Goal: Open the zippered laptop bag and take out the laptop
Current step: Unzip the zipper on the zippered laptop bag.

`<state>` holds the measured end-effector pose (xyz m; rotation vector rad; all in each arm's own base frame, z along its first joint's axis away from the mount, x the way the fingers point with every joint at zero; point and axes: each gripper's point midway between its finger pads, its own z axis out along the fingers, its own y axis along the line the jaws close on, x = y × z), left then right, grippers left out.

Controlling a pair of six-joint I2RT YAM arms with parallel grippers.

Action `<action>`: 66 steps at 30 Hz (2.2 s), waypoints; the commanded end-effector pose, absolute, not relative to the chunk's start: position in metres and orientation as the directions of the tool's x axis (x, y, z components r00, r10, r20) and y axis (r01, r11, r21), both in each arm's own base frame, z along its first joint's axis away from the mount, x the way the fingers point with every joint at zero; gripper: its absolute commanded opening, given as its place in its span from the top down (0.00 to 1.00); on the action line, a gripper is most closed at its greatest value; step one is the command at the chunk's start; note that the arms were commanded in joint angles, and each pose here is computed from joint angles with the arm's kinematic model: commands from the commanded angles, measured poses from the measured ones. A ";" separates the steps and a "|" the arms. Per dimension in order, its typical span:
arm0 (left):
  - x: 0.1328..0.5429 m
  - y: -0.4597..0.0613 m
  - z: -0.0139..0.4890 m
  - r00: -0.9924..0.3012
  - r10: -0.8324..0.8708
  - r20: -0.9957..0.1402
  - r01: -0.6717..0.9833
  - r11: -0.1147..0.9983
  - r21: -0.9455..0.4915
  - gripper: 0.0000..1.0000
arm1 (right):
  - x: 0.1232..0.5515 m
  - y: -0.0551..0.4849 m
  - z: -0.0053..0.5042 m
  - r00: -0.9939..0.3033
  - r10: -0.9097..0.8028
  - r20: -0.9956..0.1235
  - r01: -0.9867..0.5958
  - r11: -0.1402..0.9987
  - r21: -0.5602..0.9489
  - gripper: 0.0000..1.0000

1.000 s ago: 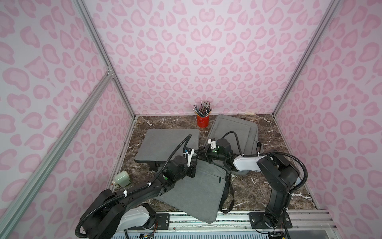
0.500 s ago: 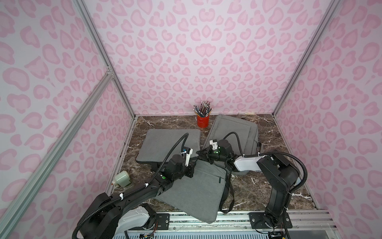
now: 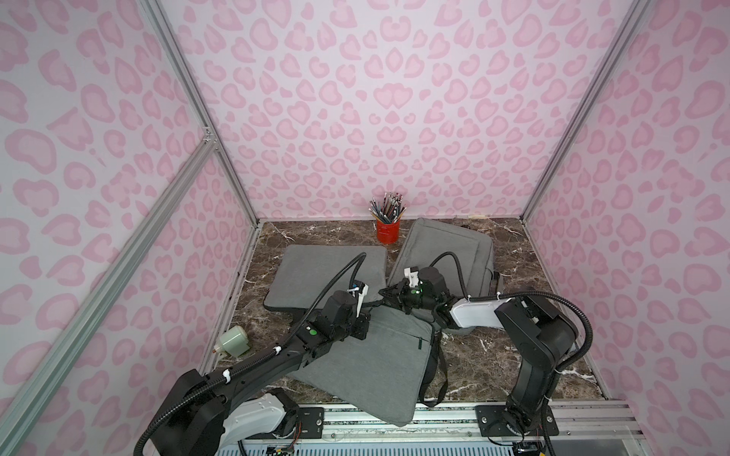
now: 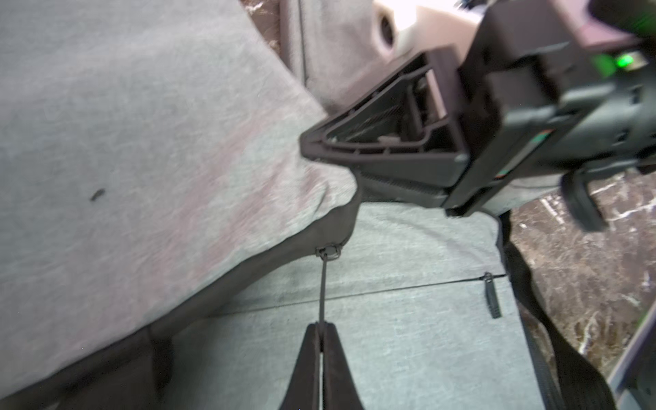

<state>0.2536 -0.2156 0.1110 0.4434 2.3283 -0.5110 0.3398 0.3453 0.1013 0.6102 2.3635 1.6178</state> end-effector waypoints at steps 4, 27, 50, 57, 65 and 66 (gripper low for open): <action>0.253 -0.184 0.099 -0.738 0.214 -0.640 0.357 0.929 -0.100 0.98 | 0.356 0.330 0.108 -0.851 0.524 -0.033 0.179 0.349 0.920 1.00; 0.260 -0.099 0.097 -0.868 0.117 -0.482 0.057 0.989 0.137 0.98 | 0.368 0.309 0.117 -0.847 0.523 -0.098 0.162 0.428 0.889 1.00; 0.312 0.009 0.126 -0.810 -0.150 -0.567 -0.267 0.955 0.127 0.98 | 0.379 0.302 0.126 -0.873 0.474 -0.117 0.109 0.422 0.900 1.00; 0.316 0.047 0.125 -0.791 -0.270 -0.549 -0.376 0.922 0.088 0.98 | 0.380 0.301 0.124 -0.880 0.457 -0.129 0.096 0.437 0.895 1.00; 0.325 0.083 0.123 -0.772 -0.334 -0.542 -0.460 0.881 0.112 0.99 | 0.378 0.306 0.125 -0.899 0.413 -0.148 0.057 0.444 0.894 1.00; 0.327 0.087 0.123 -0.774 -0.329 -0.541 -0.464 0.876 0.131 0.98 | 0.377 0.307 0.124 -0.902 0.406 -0.148 0.054 0.445 0.894 1.00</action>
